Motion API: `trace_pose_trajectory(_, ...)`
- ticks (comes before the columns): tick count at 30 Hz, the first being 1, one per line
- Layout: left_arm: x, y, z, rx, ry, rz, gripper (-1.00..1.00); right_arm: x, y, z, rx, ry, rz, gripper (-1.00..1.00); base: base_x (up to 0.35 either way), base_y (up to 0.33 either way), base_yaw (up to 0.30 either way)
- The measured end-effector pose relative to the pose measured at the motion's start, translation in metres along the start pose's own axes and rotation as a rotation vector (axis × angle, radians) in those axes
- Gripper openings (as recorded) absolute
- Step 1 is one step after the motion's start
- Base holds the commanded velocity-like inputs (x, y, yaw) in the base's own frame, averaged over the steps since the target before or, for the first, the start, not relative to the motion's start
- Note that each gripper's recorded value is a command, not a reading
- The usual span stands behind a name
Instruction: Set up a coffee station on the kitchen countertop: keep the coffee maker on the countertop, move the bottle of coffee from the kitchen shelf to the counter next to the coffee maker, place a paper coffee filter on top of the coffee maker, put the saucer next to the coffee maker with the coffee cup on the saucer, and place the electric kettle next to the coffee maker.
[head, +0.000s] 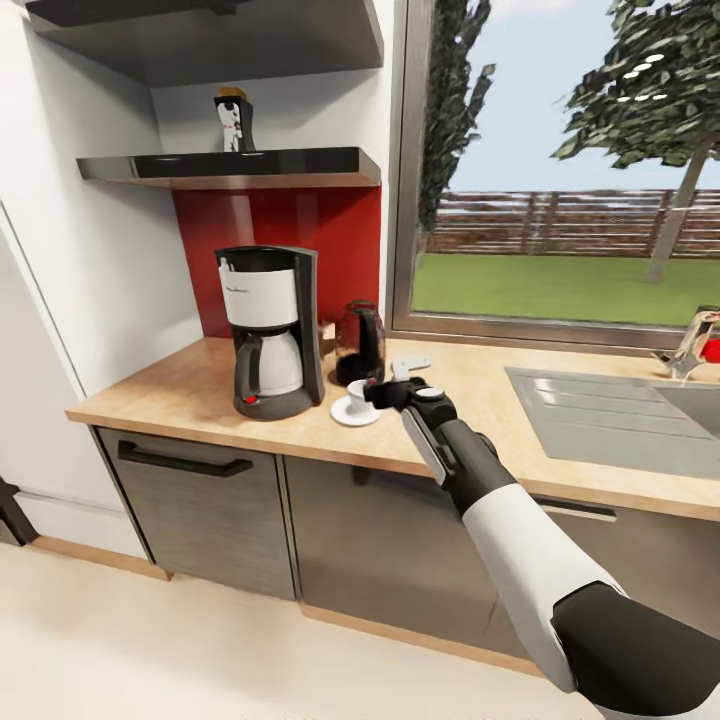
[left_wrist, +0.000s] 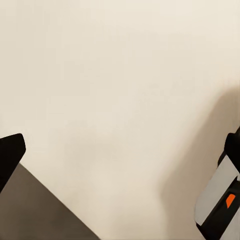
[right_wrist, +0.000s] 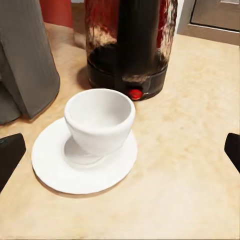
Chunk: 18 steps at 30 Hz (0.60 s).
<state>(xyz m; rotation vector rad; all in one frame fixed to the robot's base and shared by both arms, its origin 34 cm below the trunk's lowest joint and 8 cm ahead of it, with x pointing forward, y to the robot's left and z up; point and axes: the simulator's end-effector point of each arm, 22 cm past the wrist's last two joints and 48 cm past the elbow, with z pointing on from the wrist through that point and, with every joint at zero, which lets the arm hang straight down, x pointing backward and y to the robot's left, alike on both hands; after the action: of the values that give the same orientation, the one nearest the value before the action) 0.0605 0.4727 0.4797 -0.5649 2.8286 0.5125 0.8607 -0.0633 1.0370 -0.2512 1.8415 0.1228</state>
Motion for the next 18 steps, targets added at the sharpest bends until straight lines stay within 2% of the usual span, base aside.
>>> trace_pose_trajectory(5, 0.000, 0.000, 0.000, 0.000, -0.001, 0.000, 1.00, 0.013, 0.022, -0.002, -0.100, 0.068, 0.078, 1.00, -0.005, 0.000, 0.000)
trace_pose_trajectory(8, 0.000, 0.000, 0.000, 0.000, 0.000, 0.000, 1.00, 0.013, 0.031, -0.006, -0.147, 0.086, 0.118, 1.00, -0.001, 0.000, 0.000)
trace_pose_trajectory(13, 0.000, 0.000, 0.000, 0.000, 0.000, 0.000, 1.00, 0.007, 0.039, -0.015, -0.228, 0.101, 0.150, 1.00, 0.000, 0.000, 0.000)
trace_pose_trajectory(15, 0.000, 0.000, 0.000, 0.001, 0.000, 0.001, 1.00, 0.010, 0.052, -0.021, -0.297, 0.130, 0.169, 1.00, 0.000, 0.000, 0.000)
trace_pose_trajectory(16, 0.000, 0.000, 0.000, 0.001, 0.001, 0.001, 1.00, 0.012, 0.062, -0.026, -0.352, 0.151, 0.185, 1.00, 0.000, 0.000, 0.000)
trace_pose_trajectory(18, 0.000, 0.000, 0.000, 0.001, 0.001, 0.001, 1.00, 0.014, 0.073, -0.031, -0.407, 0.169, 0.200, 1.00, 0.000, 0.000, 0.000)
